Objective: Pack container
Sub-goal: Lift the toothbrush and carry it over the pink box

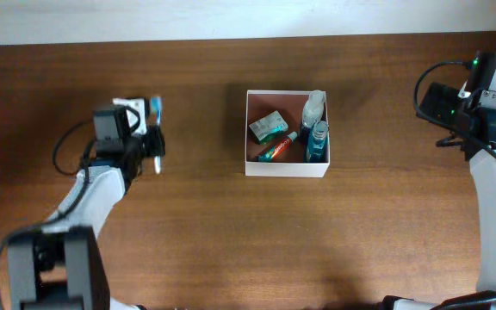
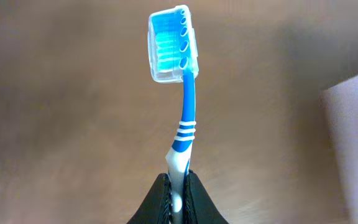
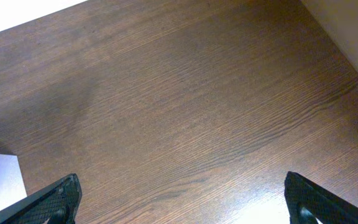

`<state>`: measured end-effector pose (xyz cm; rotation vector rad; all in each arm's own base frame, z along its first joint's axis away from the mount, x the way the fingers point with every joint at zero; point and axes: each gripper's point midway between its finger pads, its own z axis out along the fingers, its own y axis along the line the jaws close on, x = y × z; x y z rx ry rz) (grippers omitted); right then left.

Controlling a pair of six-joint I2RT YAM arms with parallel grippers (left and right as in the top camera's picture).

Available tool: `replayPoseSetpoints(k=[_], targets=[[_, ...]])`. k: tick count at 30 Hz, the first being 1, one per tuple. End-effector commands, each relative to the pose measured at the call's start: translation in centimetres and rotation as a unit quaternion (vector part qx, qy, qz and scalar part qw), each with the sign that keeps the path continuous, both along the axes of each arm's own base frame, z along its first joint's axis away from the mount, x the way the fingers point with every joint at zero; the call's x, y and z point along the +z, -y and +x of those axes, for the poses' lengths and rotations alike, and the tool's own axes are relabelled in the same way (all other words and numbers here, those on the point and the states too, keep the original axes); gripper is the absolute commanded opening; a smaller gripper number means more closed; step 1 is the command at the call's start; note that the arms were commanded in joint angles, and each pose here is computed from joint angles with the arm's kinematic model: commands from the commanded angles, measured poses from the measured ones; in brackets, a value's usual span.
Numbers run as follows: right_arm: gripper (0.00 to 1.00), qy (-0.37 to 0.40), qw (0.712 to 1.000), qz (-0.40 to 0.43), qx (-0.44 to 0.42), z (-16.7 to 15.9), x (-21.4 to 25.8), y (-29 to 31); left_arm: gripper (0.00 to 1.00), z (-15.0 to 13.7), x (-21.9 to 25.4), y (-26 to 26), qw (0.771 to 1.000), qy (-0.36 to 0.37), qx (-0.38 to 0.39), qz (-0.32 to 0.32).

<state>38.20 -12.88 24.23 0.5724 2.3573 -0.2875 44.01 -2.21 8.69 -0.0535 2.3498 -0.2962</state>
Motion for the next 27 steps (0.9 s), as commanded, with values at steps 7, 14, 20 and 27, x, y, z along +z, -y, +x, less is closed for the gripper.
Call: replayPoseSetpoints(k=[7,14,20,27], targets=[[0.99,0.004,1.0,0.001,-0.006,0.1,0.2,0.1,0.01,-2.1,9.1,17.1,0.979,0.085,-0.132,-0.133],[0.98,0.004,1.0,0.001,-0.006,0.1,0.2,0.1,0.01,-5.4,10.9,25.6,0.97,0.134,-0.163,-0.12],[0.99,0.004,1.0,0.001,-0.006,0.1,0.2,0.1,0.01,-5.6,10.1,26.5,0.977,0.151,-0.128,-0.079],[0.99,0.004,1.0,0.001,-0.006,0.1,0.2,0.1,0.01,-4.6,7.9,27.3,0.978,0.148,-0.128,-0.077]])
